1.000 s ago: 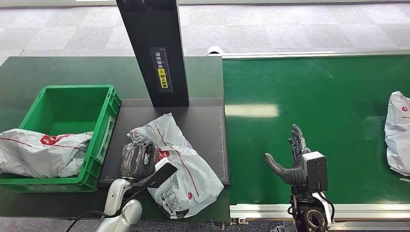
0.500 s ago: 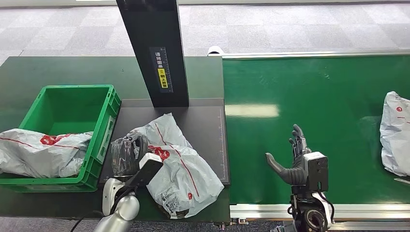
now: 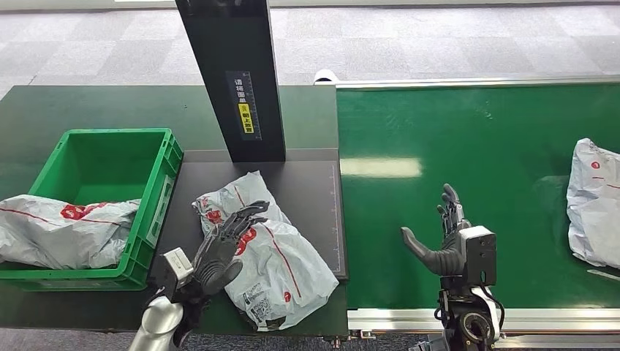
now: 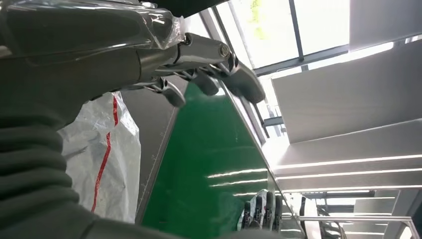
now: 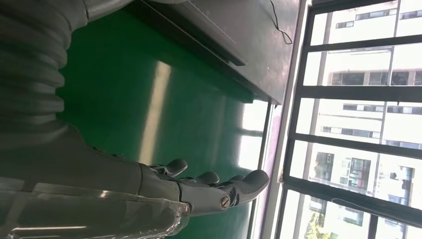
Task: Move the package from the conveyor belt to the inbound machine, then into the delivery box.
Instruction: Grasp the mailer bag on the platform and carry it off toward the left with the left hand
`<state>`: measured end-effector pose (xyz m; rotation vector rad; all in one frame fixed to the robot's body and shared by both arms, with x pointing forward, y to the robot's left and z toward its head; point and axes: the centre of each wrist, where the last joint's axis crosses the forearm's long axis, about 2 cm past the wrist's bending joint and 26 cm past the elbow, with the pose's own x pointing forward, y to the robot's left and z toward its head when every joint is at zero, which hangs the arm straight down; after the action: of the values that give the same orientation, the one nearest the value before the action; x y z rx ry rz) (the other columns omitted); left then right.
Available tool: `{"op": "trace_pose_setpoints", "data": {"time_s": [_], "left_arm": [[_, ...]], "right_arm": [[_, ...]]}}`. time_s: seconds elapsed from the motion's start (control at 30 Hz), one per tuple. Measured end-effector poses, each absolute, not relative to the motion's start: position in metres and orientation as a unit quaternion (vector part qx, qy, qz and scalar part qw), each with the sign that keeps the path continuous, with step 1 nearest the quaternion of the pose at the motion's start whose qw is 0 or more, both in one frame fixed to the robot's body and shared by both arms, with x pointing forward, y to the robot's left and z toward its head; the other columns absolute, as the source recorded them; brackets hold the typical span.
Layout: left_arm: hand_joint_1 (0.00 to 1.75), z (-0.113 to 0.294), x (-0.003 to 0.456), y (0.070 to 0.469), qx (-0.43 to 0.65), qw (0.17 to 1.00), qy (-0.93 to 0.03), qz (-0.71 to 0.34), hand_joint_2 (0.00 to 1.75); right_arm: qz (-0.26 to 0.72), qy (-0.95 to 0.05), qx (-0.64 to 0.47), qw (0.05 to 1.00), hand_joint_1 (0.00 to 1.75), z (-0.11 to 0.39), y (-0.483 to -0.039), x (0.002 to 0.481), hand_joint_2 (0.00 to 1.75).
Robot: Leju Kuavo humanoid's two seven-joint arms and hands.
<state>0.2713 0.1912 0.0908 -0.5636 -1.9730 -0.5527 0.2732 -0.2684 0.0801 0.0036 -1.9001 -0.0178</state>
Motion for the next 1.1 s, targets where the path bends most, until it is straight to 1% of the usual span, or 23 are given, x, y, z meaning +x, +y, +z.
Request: {"op": "trace_pose_setpoints", "data": {"time_s": [0.27,0.37,0.43,0.53,0.63,0.77,0.83,0.93,1.1], "left_arm": [[0.00,0.092,0.272,0.194,-0.149,0.480,-0.820,-0.274,1.75],[0.00,0.094,0.273,0.195,-0.087,0.471,-0.826,-0.296,1.75],[0.00,0.095,0.273,0.195,-0.025,0.465,-0.824,-0.323,1.75],[0.00,0.097,0.273,0.191,0.059,0.455,-0.809,-0.368,1.75],[0.00,0.096,0.271,0.186,0.099,0.450,-0.793,-0.398,1.75],[0.00,0.090,0.269,0.181,0.176,0.466,-0.734,-0.461,1.75],[0.00,0.080,0.268,0.180,0.190,0.483,-0.699,-0.493,1.75],[0.00,0.066,0.268,0.179,0.179,0.508,-0.658,-0.525,1.75],[0.00,0.058,0.275,0.179,0.163,0.524,-0.629,-0.551,1.75]], "right_arm": [[-0.002,-0.814,0.002,0.581,0.00,0.081,-0.268,0.275,1.75],[-0.002,-0.816,0.002,0.579,0.00,0.083,-0.269,0.277,1.75],[-0.002,-0.816,0.002,0.578,0.00,0.084,-0.269,0.278,1.75],[-0.003,-0.816,0.001,0.578,0.00,0.084,-0.270,0.278,1.75],[-0.002,-0.816,0.000,0.578,0.00,0.084,-0.271,0.278,1.75],[0.002,-0.816,0.001,0.578,0.00,0.084,-0.271,0.278,1.75],[0.005,-0.816,0.002,0.579,0.00,0.083,-0.270,0.278,1.75],[0.007,-0.814,0.003,0.581,0.00,0.082,-0.270,0.277,1.75],[0.010,-0.811,0.004,0.585,0.00,0.079,-0.269,0.277,1.75]]}}
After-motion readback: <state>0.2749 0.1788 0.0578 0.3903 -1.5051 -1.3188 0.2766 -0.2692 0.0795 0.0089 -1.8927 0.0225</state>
